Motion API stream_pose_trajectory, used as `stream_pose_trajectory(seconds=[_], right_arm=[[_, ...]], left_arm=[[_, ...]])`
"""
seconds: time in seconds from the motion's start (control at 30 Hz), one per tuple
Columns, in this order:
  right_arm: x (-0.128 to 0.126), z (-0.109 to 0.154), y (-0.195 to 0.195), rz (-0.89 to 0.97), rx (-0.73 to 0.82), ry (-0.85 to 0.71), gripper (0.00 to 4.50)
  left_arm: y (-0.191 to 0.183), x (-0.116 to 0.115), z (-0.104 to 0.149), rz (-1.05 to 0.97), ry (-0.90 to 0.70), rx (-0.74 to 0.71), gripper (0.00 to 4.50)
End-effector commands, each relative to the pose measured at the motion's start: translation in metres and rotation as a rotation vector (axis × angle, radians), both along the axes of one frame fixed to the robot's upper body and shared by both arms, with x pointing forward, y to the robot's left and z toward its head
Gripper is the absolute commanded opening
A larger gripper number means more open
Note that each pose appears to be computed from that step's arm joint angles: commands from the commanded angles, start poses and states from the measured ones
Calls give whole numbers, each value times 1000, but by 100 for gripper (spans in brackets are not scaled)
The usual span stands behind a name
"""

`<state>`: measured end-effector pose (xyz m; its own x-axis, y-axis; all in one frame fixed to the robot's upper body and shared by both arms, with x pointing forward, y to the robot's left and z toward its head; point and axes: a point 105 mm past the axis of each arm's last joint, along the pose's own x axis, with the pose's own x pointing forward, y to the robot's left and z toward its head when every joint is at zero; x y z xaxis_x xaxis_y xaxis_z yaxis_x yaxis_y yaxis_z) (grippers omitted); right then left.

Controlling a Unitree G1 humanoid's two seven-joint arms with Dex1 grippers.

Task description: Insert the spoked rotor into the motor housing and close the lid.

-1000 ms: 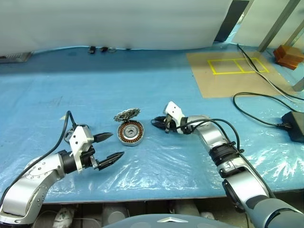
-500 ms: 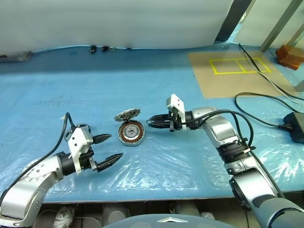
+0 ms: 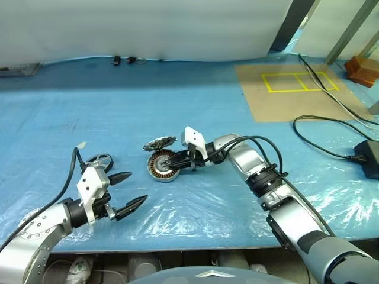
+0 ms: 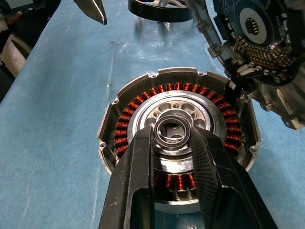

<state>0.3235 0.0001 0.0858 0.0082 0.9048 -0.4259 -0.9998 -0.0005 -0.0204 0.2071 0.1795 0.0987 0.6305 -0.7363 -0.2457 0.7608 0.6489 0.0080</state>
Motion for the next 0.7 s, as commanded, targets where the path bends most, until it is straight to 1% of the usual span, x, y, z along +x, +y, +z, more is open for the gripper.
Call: stream_pose_trajectory(seconds=[0.03, 0.17, 0.27, 0.37, 0.7], right_arm=[[3, 17, 8, 37, 24, -54, 73], [5, 18, 14, 51, 11, -93, 73], [8, 15, 15, 58, -33, -141, 73], [3, 24, 17, 99, -9, -128, 73], [2, 16, 18, 108, -45, -138, 73]], left_arm=[[-4, -2, 14, -6, -62, -5, 450], [-8, -3, 13, -6, -62, -12, 450], [-9, -3, 12, -10, -58, 1, 450], [-6, -3, 14, 1, -61, -4, 450], [-8, -4, 10, 4, -52, -9, 450]])
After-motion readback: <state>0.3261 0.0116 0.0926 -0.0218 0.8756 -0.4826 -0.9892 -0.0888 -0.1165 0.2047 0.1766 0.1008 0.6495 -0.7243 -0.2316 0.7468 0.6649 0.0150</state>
